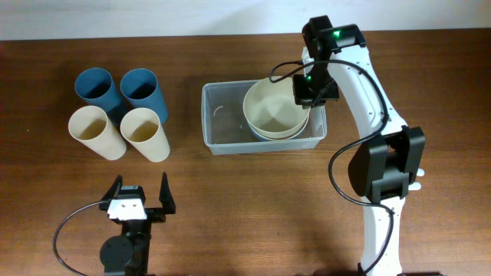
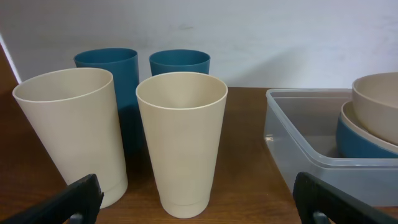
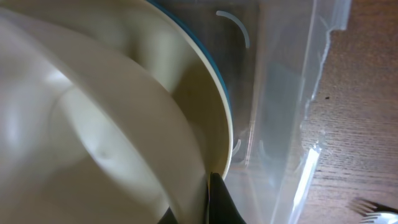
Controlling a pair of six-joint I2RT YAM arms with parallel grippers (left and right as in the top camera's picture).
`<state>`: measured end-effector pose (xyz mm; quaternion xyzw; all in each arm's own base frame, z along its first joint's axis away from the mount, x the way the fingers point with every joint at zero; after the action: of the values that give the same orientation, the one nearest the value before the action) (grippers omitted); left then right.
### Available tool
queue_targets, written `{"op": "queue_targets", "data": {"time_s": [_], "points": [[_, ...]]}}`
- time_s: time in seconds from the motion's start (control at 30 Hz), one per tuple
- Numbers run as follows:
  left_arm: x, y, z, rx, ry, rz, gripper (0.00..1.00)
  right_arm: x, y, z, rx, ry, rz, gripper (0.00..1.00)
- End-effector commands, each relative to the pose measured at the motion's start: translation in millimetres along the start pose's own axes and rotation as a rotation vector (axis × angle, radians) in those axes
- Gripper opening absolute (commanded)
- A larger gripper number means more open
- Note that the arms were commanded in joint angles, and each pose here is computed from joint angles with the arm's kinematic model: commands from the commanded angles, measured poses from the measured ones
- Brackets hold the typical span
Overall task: Pack container
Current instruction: 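Lower the cream bowl onto the stacked bowls and release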
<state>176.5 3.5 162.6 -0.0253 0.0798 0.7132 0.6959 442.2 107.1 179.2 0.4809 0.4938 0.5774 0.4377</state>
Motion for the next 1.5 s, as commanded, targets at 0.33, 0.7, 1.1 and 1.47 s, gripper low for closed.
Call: {"op": "queue_targets", "data": {"time_s": [0.33, 0.7, 1.1, 1.47], "points": [[1.4, 0.3, -0.8, 0.0, -0.012, 0.009, 1.0, -0.2, 8.3, 2.1, -0.038, -0.003, 0.001, 0.18], [1.4, 0.3, -0.8, 0.0, -0.012, 0.009, 1.0, -0.2, 8.3, 2.7, -0.042, -0.006, 0.001, 0.04], [1.4, 0.3, -0.8, 0.0, -0.012, 0.009, 1.0, -0.2, 8.3, 2.7, -0.042, -0.006, 0.001, 0.04], [1.4, 0.3, -0.8, 0.0, -0.012, 0.009, 1.0, -1.4, -0.6, 1.2, -0.016, -0.009, -0.001, 0.04]]}}
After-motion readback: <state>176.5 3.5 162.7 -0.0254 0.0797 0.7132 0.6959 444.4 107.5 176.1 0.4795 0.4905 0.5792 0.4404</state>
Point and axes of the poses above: each gripper's point midway between its finger pads, its own y axis back along the fingers, its own x axis along the line the jaws close on, z = x × y, the point moved 7 cm from there along y, back along the fingers, and after that the axes turned 7 degrees about y, right-handed, at the moved point
